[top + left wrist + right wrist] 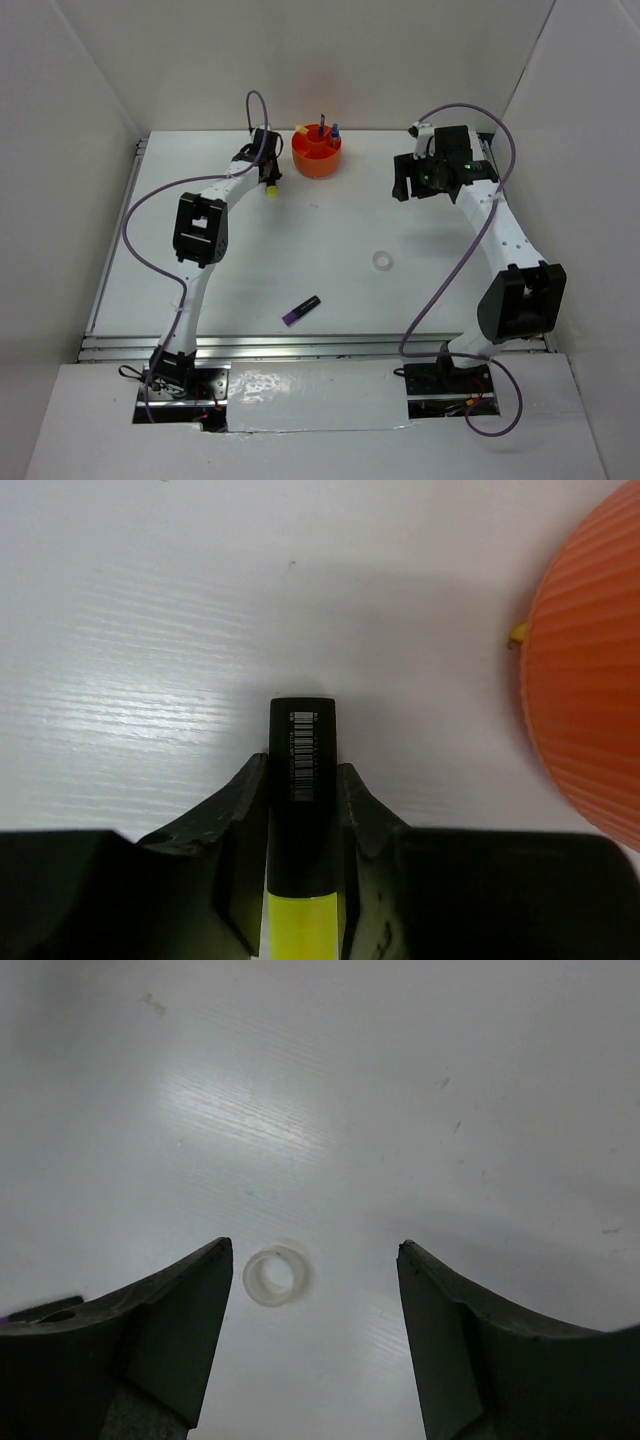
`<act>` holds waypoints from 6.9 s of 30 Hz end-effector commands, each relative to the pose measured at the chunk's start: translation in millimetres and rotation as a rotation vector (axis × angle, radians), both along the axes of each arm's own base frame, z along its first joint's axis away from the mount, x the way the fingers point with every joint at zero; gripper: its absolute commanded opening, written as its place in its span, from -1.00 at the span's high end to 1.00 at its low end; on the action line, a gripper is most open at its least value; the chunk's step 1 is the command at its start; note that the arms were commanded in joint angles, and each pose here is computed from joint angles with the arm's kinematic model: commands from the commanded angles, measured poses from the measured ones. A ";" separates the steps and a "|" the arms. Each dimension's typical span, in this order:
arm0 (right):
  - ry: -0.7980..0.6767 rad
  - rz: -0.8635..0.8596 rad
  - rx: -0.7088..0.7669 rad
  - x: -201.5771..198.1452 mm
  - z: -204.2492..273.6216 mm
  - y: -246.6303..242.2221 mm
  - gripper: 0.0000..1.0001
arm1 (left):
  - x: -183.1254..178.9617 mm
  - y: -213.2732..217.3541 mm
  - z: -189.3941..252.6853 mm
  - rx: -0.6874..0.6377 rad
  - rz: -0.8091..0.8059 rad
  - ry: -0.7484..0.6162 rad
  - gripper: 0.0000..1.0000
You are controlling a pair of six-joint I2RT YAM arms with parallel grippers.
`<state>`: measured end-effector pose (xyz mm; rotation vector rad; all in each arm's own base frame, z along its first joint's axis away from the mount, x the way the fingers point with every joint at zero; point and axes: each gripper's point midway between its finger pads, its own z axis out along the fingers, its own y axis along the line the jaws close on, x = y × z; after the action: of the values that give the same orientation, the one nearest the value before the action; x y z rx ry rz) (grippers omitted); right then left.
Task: Sort the stationery into containers
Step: Grab a piece of stationery with the left arm, then pass the stationery from the left arm to the right, then place the stationery into the container
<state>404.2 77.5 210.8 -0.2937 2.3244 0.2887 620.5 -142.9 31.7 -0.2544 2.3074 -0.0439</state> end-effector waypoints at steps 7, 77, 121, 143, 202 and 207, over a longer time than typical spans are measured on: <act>-0.461 0.521 -0.198 -41.2 46.9 51.0 -0.54 | -67.7 -17.3 30.2 -0.242 -0.061 0.160 0.99; -1.068 1.483 -0.515 -105.0 -10.3 260.3 -0.17 | -280.4 -156.4 120.2 -0.658 -0.370 0.493 0.97; -0.817 1.516 -0.588 -102.1 -35.7 256.1 0.33 | -270.0 -143.0 125.4 -0.607 -0.321 0.441 1.00; -0.809 1.421 -0.543 -90.6 -10.2 265.6 1.00 | -245.0 -109.1 130.9 -0.633 -0.246 0.378 -0.48; -0.843 0.251 0.136 227.5 28.6 278.5 -0.23 | -213.0 43.3 151.8 -0.379 -0.292 -0.029 -0.99; -0.870 0.285 0.220 194.2 83.8 273.3 -0.34 | -241.9 27.3 164.3 -0.273 -0.532 -0.123 -0.81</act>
<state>624.2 351.1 181.1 -0.5738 1.5704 0.3722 385.9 -104.2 166.8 -0.0762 2.3286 -0.6375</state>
